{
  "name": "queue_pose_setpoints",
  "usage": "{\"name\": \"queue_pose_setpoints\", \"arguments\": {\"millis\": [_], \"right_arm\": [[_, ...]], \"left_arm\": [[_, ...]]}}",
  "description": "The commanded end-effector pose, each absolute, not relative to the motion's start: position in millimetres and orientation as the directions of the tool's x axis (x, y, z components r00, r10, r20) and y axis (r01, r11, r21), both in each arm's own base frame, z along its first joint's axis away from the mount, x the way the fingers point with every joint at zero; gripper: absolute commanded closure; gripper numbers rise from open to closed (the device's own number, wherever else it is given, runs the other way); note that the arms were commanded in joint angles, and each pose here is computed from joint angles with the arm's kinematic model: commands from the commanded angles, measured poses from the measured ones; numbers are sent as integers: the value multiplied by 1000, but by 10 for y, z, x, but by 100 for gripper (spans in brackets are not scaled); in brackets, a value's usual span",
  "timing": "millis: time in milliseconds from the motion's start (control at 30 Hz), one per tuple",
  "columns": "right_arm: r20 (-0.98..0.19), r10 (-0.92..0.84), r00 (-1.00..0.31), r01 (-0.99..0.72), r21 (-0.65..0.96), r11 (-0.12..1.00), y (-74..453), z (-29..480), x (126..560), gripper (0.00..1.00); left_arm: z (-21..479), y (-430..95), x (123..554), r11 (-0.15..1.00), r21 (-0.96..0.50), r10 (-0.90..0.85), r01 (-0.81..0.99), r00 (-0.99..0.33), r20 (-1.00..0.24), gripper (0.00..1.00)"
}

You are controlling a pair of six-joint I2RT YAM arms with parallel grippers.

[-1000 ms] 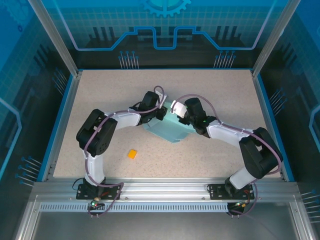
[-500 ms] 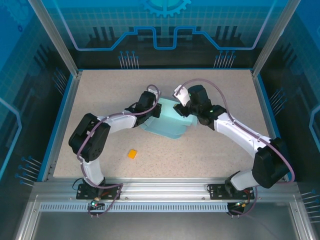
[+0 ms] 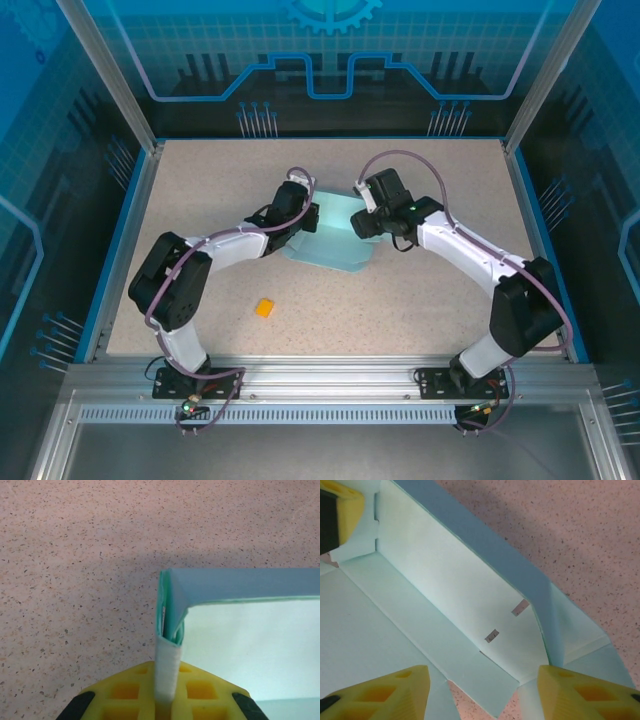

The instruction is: Fold the paper box

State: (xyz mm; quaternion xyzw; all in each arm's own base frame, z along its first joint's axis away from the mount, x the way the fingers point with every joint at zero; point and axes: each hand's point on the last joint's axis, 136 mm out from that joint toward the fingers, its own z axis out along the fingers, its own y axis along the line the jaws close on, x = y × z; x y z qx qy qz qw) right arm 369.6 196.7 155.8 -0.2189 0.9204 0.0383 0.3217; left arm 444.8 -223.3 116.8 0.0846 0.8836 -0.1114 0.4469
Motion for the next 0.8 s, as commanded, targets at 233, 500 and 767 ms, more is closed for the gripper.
{"name": "queue_pose_setpoints", "arguments": {"millis": [233, 500, 767], "right_arm": [[-627, -319, -711, -406, -5, 914, 2046, 1633, 3786, 45], [-682, -336, -650, -429, -36, 903, 1962, 2019, 3685, 44], [-672, -332, -661, -386, -75, 920, 1788, 2006, 3880, 42]], "left_arm": [[1323, -2227, 4447, 960, -154, 2, 233, -558, -830, 99], [1305, -2229, 4446, 961, -147, 10, 234, -560, -829, 99], [1332, -2233, 4445, 960, -153, 5, 236, -557, -831, 99]]}}
